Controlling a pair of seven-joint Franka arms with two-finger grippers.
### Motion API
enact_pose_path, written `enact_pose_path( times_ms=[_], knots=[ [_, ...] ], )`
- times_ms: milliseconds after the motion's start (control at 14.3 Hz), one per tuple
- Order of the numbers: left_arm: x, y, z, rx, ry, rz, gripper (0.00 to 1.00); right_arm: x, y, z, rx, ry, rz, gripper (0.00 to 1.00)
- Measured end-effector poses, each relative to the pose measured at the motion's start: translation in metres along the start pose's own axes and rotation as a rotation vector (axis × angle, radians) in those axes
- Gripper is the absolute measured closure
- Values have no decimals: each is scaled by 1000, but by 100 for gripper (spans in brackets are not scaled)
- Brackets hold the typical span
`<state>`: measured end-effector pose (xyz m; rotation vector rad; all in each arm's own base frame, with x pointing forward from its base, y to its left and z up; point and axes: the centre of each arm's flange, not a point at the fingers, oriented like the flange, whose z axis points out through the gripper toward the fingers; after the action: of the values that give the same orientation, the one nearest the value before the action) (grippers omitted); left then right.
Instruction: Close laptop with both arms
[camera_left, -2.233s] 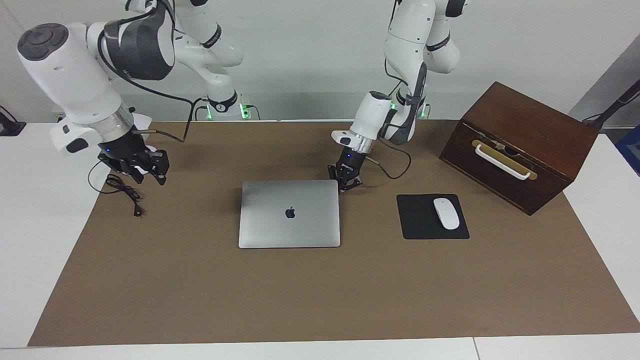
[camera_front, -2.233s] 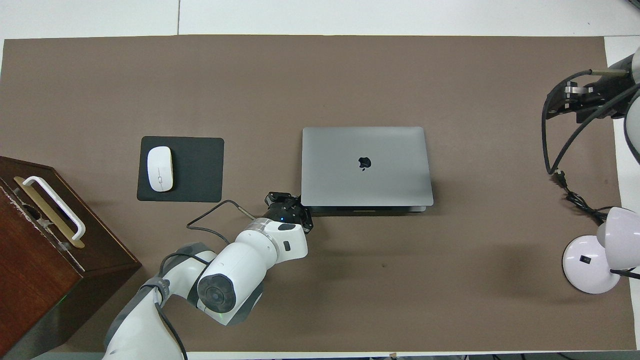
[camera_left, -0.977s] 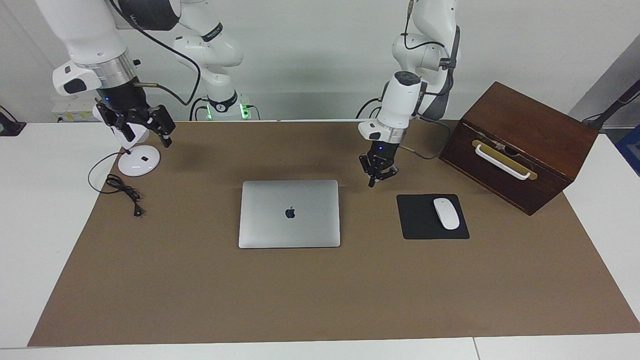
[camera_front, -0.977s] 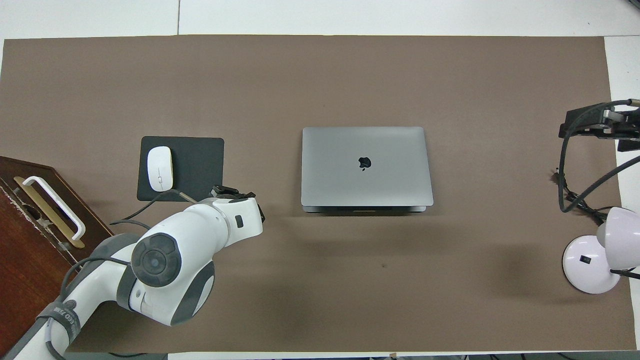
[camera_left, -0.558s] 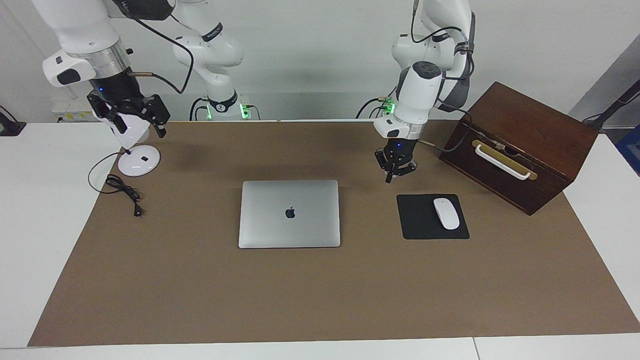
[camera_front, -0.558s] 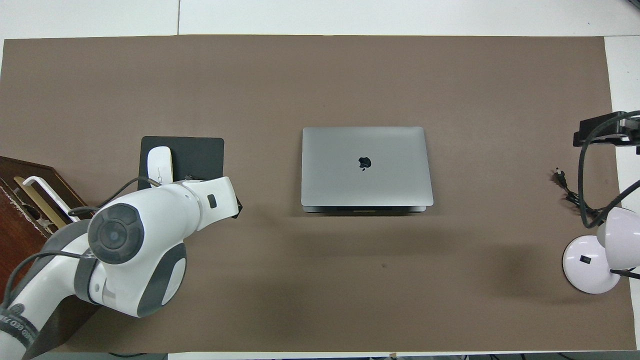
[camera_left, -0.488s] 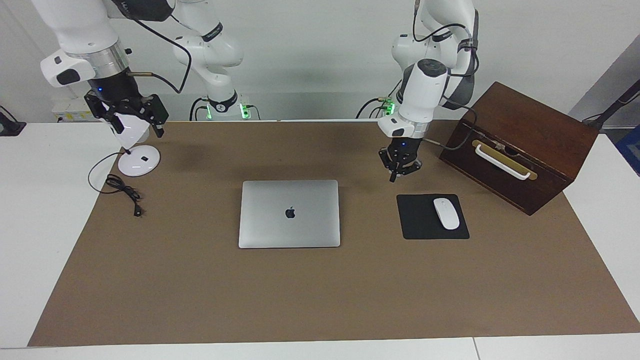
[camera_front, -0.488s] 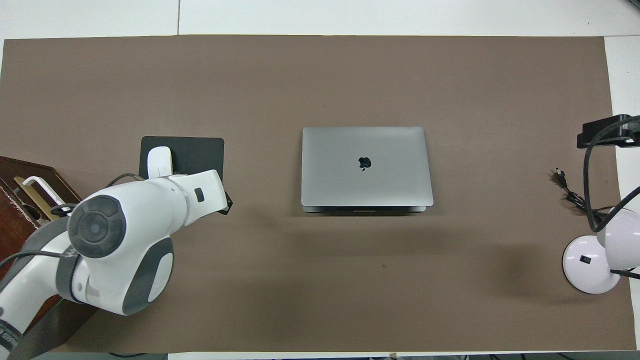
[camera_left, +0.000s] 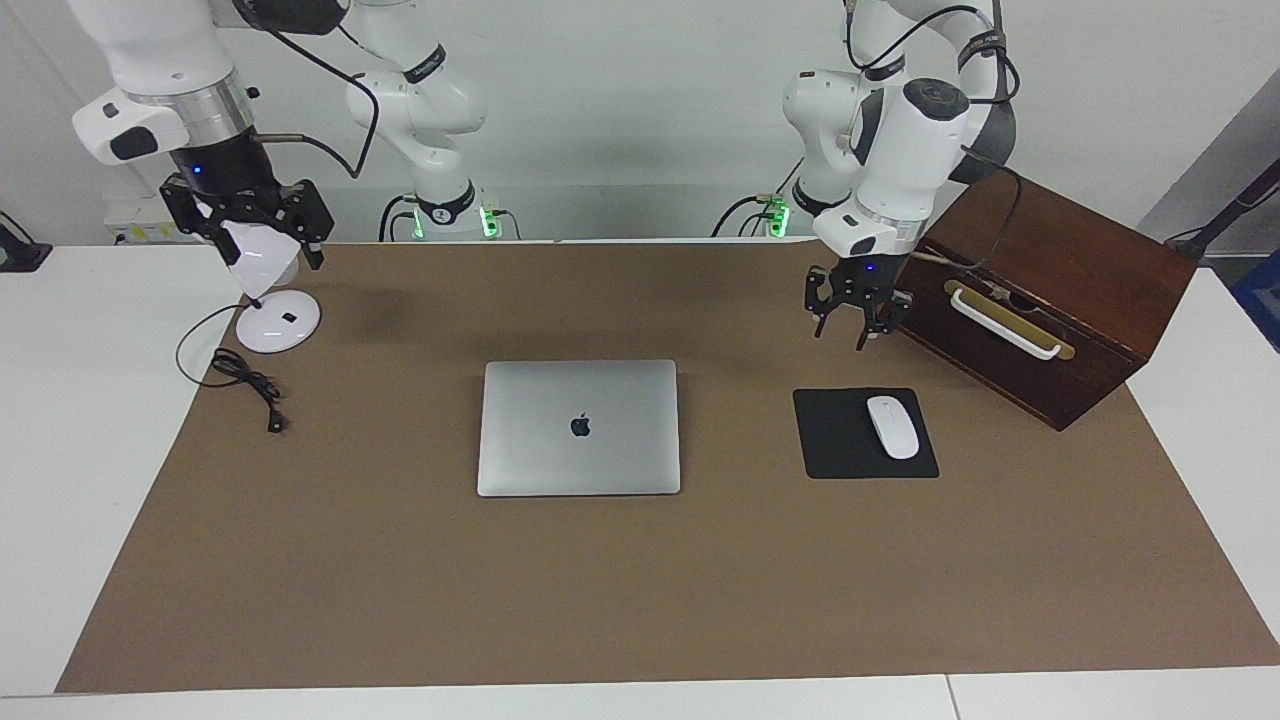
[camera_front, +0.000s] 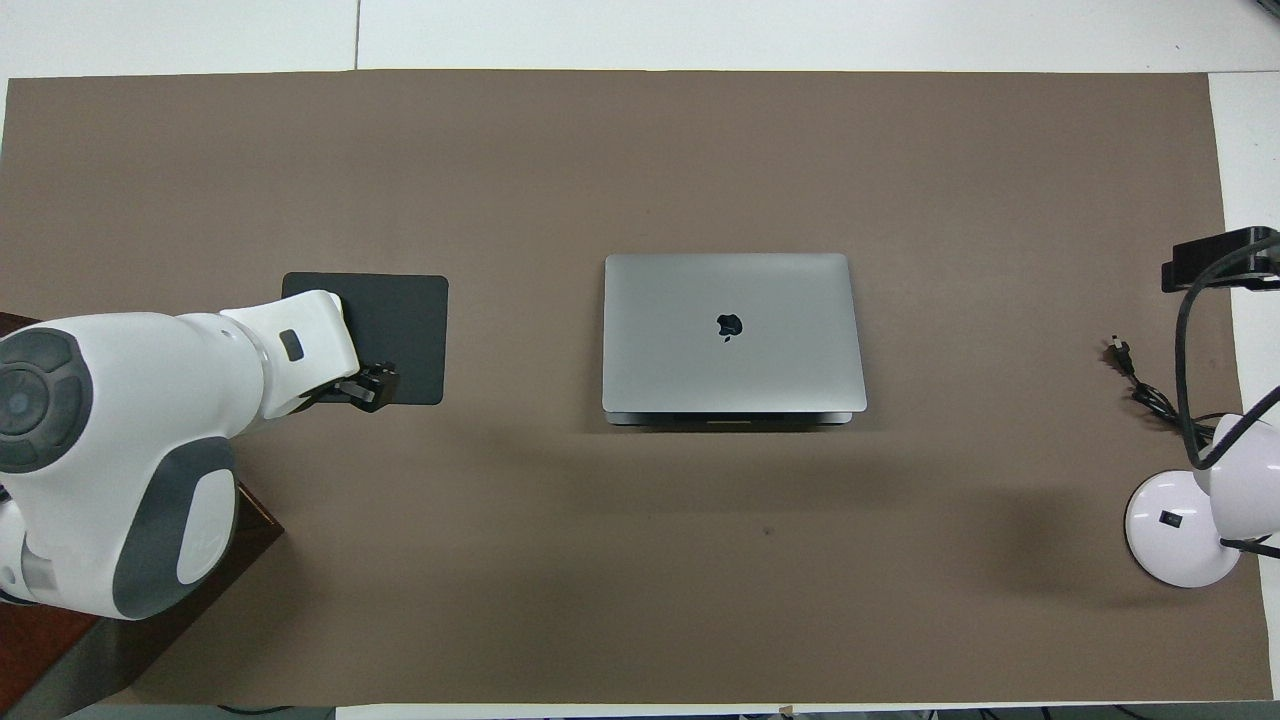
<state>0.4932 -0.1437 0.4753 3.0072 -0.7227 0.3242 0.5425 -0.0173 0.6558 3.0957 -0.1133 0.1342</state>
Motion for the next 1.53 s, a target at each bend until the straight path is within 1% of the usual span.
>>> enact_pose_path(
  times_ms=[140, 209, 419, 628, 837, 1047, 1256, 1395, 1535],
  knots=[
    [-6, -32, -7, 14, 1, -62, 1, 0, 0, 0, 0, 1, 0, 0],
    [-10, -51, -15, 21, 0, -100, 0, 0, 0, 0, 0, 1, 0, 0],
    [-16, -98, -47, 44, 12, -188, 0, 0, 0, -1, 0, 1, 2, 0],
    [-15, -121, -78, 58, 30, -231, 0, 0, -1, -1, 0, 5, 1, 0],
    [-19, -153, -113, 68, 22, -291, 0, 2, -3, -4, 1, 25, -1, 0],
    [-14, -176, -144, 71, 11, -340, 0, 1, -5, -3, 7, 20, 14, 0],
    [3, -182, -165, 56, -21, -351, 0, -2, -4, 0, 6, -16, 24, 0],
    [10, -184, -168, 42, -56, -358, 0, -4, -3, 1, 5, -31, 26, 0],
    [12, -184, -169, 26, -98, -375, 0, -4, -2, 1, 5, -32, 36, 0]
  ],
)
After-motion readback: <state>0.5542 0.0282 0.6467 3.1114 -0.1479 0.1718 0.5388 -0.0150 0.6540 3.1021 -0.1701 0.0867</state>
